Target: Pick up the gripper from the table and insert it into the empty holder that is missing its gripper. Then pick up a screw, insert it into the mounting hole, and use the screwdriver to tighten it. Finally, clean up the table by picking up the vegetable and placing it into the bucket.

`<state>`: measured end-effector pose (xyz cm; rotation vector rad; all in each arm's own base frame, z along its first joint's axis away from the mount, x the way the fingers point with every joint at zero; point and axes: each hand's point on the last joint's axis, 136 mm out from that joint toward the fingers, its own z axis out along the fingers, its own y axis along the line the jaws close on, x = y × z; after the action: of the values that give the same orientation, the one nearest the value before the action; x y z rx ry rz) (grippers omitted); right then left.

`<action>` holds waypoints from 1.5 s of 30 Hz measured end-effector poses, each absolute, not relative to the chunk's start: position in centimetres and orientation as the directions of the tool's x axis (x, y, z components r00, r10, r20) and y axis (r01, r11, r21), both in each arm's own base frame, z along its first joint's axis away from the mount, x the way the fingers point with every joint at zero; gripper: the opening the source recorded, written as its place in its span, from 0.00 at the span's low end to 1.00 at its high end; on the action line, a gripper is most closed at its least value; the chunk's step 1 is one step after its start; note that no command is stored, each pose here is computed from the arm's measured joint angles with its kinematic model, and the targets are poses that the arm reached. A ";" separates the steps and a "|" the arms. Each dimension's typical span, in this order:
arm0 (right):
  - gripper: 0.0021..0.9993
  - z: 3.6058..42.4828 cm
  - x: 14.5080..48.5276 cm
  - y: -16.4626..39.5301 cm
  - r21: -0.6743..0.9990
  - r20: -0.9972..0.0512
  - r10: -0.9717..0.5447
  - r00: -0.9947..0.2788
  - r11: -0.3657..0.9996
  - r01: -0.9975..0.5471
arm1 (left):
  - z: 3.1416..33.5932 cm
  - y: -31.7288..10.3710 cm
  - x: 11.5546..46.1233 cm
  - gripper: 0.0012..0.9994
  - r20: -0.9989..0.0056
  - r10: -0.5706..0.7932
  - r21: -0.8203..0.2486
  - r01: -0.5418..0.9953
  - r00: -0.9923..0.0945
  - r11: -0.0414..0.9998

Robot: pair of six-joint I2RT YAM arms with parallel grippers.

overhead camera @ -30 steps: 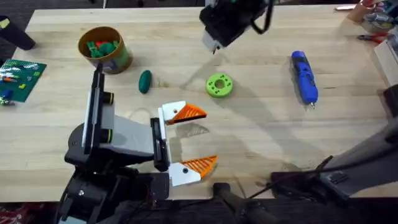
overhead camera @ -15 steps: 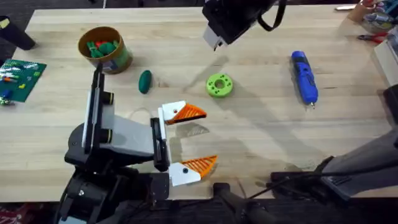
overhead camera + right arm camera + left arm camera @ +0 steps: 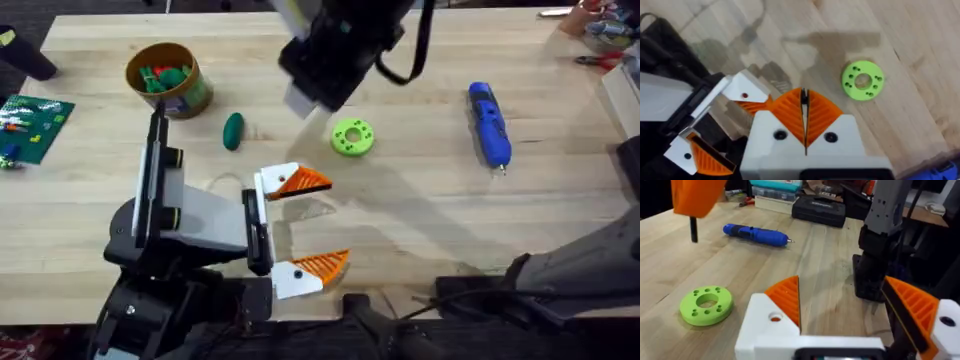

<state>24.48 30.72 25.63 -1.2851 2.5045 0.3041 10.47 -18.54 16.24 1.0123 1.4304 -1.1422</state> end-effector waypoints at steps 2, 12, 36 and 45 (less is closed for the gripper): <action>0.01 25.6 23.6 31.4 0.040 -0.365 -0.771 -0.522 0.547 -0.836 | 16.2 -18.5 10.5 0.99 -0.989 0.022 -0.139 0.969 -0.147 0.203; 0.01 25.6 19.6 34.1 0.025 -0.364 -0.835 -0.412 0.434 -0.901 | 16.2 -18.5 10.5 0.99 -0.989 0.022 -0.139 0.969 -0.147 0.203; 0.01 24.2 16.6 34.4 0.027 -0.282 -0.889 -0.361 0.369 -0.929 | 16.2 -18.5 10.5 0.99 -0.989 0.022 -0.139 0.969 -0.147 0.203; 0.01 24.1 17.2 34.4 -0.003 -0.282 -0.889 -0.361 0.377 -0.926 | 16.2 -18.5 10.5 0.99 -0.989 0.022 -0.139 0.969 -0.147 0.203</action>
<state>17.15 34.36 24.05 -1.6157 2.4010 0.2292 10.47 -18.54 16.24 1.0125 1.4302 -1.1420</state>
